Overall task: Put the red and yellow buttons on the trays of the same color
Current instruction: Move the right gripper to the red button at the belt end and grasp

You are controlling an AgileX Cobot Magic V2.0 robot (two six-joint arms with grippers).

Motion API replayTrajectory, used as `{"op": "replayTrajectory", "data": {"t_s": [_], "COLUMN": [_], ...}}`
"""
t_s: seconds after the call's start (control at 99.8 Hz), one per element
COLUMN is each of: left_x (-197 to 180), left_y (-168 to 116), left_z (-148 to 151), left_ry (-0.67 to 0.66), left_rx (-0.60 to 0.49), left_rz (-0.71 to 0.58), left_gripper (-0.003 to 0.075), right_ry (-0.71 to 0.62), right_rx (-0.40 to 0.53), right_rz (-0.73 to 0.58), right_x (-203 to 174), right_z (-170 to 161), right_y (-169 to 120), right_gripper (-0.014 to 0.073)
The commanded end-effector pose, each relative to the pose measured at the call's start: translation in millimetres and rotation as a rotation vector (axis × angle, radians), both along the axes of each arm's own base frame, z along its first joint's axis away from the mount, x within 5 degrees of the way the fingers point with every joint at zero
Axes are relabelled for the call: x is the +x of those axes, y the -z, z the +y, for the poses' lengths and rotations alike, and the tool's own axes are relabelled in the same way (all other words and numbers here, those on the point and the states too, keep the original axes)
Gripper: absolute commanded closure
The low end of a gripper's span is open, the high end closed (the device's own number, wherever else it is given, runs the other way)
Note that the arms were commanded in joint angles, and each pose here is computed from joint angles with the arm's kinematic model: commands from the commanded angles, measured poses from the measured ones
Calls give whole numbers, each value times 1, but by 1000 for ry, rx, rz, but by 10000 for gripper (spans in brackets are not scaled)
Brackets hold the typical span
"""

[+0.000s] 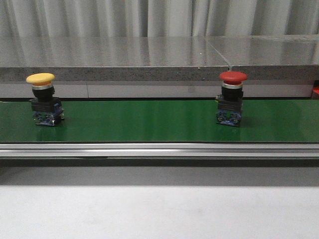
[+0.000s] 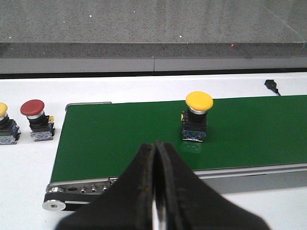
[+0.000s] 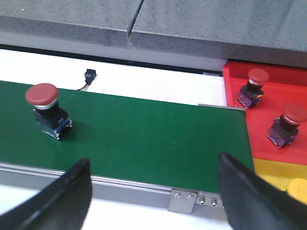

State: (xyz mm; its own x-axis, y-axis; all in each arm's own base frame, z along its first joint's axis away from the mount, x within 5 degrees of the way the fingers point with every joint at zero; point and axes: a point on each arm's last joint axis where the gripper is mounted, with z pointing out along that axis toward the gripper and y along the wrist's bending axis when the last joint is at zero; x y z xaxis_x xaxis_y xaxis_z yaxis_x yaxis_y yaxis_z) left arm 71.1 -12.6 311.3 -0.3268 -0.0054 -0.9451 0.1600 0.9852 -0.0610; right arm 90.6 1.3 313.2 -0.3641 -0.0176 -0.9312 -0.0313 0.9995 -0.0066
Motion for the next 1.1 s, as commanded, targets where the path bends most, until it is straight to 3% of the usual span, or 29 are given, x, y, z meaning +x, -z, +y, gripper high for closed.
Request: {"op": "replayTrajectory", "data": {"t_s": [0.0,0.261,0.712,1.093], "left_x": [2,2,2,2], "left_y": [-13,-13,-13,-13], "left_z": [-1,-1,-1,-1], "left_ry": [12,12,12,12], "left_rx": [-20,-20,-21,-21], "left_rz": [-80,-80,-82,-82], "left_gripper": [739,739,739,739], "right_ry": [16,-4,-164,-215], "right_rx": [25,66,67,55], "right_rz": [-81,49,327,407], "right_x": [3,29,123,180], "right_z": [-1,-3,12,26], "right_y": [-12,-4,7,22], "right_gripper": [-52,-49,-49,-49]}}
